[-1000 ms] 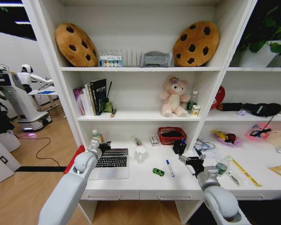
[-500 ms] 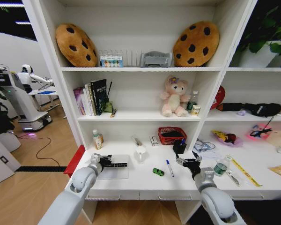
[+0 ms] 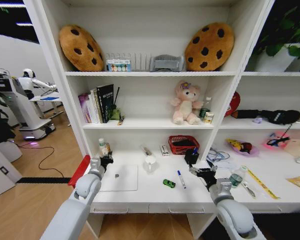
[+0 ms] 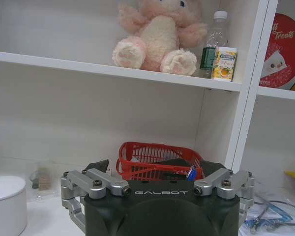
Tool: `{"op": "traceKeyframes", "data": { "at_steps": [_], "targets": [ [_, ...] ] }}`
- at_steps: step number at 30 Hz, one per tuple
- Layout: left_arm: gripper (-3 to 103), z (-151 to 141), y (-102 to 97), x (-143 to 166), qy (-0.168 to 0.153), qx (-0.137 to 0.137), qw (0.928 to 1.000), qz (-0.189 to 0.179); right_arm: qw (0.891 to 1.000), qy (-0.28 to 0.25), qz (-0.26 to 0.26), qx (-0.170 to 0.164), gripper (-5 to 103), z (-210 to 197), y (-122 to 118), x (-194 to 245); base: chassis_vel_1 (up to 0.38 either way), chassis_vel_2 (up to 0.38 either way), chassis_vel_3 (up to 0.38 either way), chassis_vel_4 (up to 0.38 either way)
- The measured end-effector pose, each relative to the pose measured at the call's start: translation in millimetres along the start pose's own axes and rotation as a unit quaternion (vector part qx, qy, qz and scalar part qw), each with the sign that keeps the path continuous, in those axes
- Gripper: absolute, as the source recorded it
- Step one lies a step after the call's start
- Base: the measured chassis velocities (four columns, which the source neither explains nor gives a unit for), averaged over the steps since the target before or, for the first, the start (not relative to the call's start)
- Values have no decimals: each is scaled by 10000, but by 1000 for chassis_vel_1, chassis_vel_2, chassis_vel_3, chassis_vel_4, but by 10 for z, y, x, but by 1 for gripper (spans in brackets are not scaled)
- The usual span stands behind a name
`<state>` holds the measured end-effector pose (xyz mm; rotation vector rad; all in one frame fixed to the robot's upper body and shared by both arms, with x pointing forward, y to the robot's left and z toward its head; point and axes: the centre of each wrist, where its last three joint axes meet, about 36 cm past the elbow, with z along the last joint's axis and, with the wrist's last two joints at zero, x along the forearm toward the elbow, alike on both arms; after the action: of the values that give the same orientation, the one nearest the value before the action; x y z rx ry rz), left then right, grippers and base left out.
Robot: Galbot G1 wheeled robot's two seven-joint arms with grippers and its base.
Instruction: Organize the objects on the table.
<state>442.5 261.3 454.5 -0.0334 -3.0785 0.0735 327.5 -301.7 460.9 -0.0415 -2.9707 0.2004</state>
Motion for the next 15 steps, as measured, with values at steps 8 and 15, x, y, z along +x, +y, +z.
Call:
{"op": "traceKeyframes", "data": {
  "at_steps": [8,15],
  "targets": [
    [45,-23,72,128,-335,74,9994,-94,10000,-54,-28,-3,100,-38,21,0,0,0,0,0],
    [74,-10,65,899,-228,2,9986,467,9999,-99,-25,1,100,-99,34,90,0,0,0,0]
  ]
}}
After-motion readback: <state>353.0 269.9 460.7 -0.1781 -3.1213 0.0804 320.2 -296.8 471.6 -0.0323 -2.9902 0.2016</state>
